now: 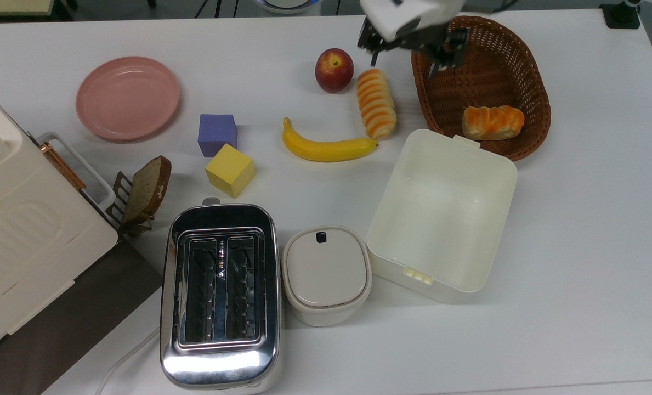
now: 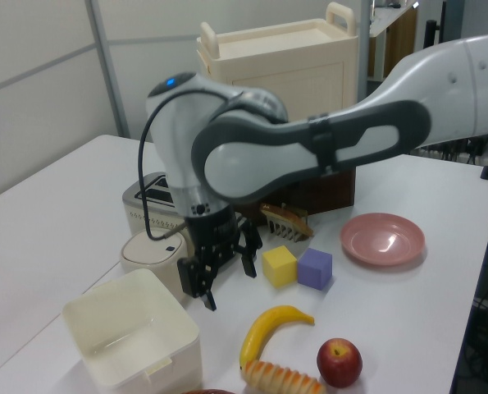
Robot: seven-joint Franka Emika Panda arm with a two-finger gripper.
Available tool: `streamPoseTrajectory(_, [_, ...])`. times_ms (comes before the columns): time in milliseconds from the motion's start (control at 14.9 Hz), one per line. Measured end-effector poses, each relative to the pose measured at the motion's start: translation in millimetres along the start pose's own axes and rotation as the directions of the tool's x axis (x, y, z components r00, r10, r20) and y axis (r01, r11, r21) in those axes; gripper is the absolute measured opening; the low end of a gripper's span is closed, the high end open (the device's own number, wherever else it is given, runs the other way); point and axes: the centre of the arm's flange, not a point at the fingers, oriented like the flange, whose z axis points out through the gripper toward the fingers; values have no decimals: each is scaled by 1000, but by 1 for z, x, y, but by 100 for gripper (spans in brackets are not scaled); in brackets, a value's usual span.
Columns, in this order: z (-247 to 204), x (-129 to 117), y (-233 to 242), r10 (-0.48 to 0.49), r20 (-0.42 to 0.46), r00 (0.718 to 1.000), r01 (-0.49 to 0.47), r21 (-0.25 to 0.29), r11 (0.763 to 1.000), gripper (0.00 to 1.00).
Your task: Put the bread in the basket
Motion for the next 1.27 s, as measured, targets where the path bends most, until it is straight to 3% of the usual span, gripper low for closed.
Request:
streamPoseTrajectory(134, [25,8,5,-15,44,999,16,-20,1000,100])
streamPoseTrajectory(470, [72,19,30,-181,137,974,187,-34,982,100])
streamPoseTrajectory(738, [105,25,32,-199,97,975,201,-12,980,100])
streamPoseTrajectory(872, [125,22,32,-197,117,973,199,-5,980,100])
streamPoseTrajectory(1140, [150,14,24,-215,201,956,198,101,975,100])
streamPoseTrajectory(1274, [163,15,21,-220,231,948,195,127,973,100])
